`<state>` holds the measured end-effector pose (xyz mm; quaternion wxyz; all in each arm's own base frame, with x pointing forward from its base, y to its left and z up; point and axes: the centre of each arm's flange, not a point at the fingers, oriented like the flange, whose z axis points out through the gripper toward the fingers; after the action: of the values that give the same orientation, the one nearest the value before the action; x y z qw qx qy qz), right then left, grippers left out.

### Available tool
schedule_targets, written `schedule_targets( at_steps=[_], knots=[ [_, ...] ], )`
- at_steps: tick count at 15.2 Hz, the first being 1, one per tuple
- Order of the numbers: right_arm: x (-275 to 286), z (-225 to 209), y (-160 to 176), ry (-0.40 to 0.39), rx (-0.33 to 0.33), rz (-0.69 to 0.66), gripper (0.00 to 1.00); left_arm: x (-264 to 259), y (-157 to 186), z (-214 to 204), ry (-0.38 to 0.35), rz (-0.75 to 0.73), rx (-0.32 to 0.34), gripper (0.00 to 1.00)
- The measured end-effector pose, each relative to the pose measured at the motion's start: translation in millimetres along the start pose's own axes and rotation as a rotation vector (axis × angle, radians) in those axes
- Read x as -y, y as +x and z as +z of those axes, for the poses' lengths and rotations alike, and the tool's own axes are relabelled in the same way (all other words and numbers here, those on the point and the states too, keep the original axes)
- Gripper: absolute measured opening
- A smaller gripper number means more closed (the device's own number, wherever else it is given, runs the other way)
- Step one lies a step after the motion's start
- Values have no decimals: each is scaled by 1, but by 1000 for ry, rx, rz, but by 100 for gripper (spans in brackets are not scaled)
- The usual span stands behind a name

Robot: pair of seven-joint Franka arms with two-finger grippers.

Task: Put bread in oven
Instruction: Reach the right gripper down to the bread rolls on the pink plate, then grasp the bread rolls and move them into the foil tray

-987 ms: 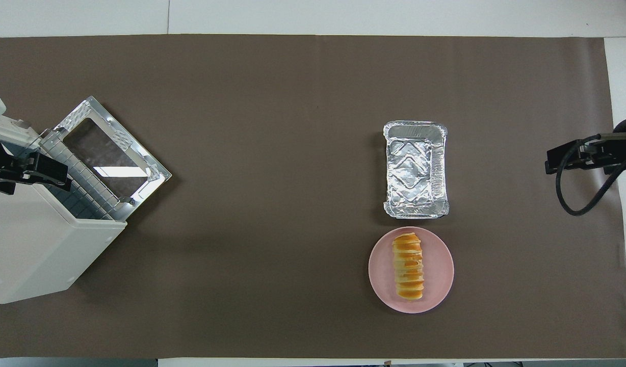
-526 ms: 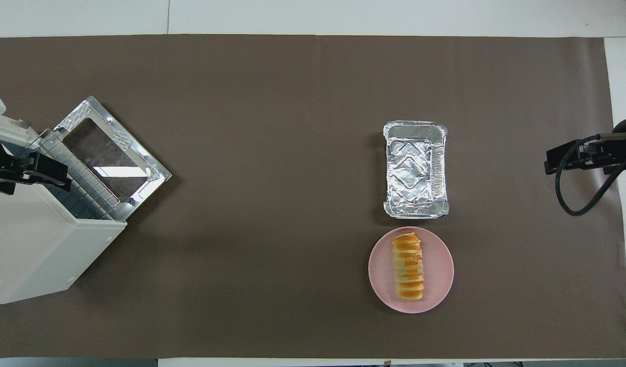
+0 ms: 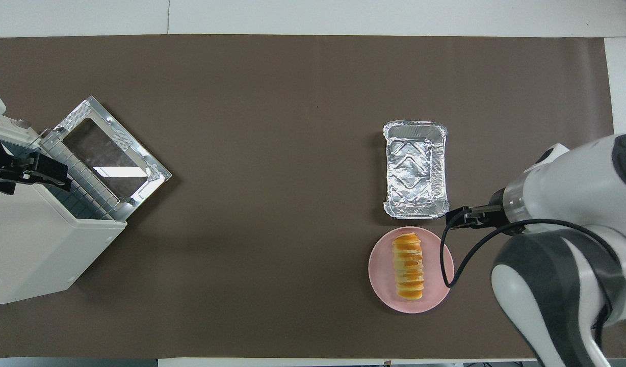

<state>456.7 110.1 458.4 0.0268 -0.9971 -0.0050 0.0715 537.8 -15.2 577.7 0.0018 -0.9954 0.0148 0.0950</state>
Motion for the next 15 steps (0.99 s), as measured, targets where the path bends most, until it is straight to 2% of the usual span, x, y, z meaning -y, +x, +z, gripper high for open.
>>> schedule_targets(
  at_steps=[3,7,12,13,15],
  knots=[
    [26,56,-15,47,-5,-7,100,0,0,0,0,0,0,100],
    [52,119,-36,45,-10,57,100,0,0,0,0,0,0,100],
    [43,158,-47,64,7,118,93,0,0,0,0,0,0,100],
    [41,164,-48,70,7,129,87,0,0,0,0,0,0,100],
    [39,168,-50,74,6,137,62,0,0,0,0,0,0,100]
  ],
)
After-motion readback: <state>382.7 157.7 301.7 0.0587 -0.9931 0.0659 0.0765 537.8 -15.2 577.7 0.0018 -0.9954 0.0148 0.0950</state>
